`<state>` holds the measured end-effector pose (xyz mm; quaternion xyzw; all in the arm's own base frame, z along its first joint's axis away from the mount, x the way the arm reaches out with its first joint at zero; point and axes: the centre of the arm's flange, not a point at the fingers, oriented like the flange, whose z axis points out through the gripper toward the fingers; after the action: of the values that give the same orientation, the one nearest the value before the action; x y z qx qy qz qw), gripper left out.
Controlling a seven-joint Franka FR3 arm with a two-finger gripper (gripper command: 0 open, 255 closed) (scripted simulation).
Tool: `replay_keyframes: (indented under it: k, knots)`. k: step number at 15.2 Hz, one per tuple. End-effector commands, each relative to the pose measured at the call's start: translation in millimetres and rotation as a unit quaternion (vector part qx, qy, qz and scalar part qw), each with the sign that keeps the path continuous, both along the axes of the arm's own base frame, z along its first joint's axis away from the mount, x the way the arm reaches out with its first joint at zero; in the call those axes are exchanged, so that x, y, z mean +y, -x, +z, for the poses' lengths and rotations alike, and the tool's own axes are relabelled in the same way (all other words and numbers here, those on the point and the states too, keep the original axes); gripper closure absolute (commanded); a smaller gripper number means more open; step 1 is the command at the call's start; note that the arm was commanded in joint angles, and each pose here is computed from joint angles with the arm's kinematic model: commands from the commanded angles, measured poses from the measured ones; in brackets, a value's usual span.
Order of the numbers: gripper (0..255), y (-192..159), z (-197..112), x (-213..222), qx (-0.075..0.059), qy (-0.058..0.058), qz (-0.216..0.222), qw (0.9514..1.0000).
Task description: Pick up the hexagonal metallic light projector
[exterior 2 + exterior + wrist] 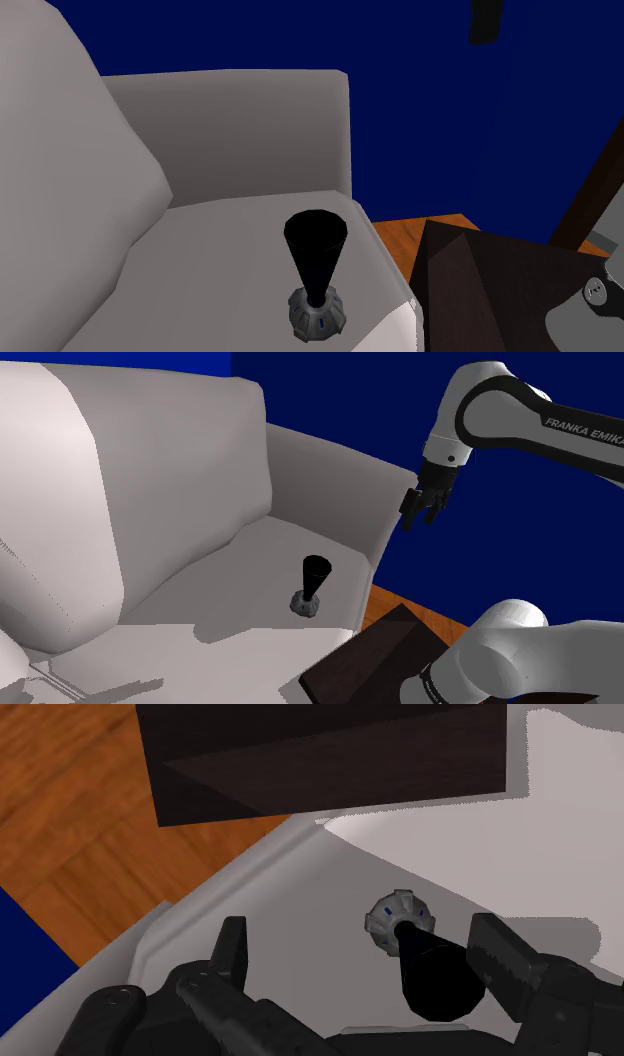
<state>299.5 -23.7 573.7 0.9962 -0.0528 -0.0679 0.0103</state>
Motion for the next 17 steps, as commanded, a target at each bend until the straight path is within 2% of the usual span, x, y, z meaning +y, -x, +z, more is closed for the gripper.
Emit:
replay_keyframes:
  k: [1, 5, 9, 13, 17]
  knots:
    - [0, 0, 0, 0, 0.0, 0.0, 0.0, 1.0]
    - [0, -12, -40, 30, -0.011, 0.003, -0.048, 0.9988]
    - [0, -29, -79, 57, -0.023, 0.006, -0.096, 0.9951]
    - [0, -48, -118, 84, -0.034, 0.009, -0.143, 0.9891]
    - [0, -71, -157, 107, -0.045, 0.011, -0.19, 0.9806]
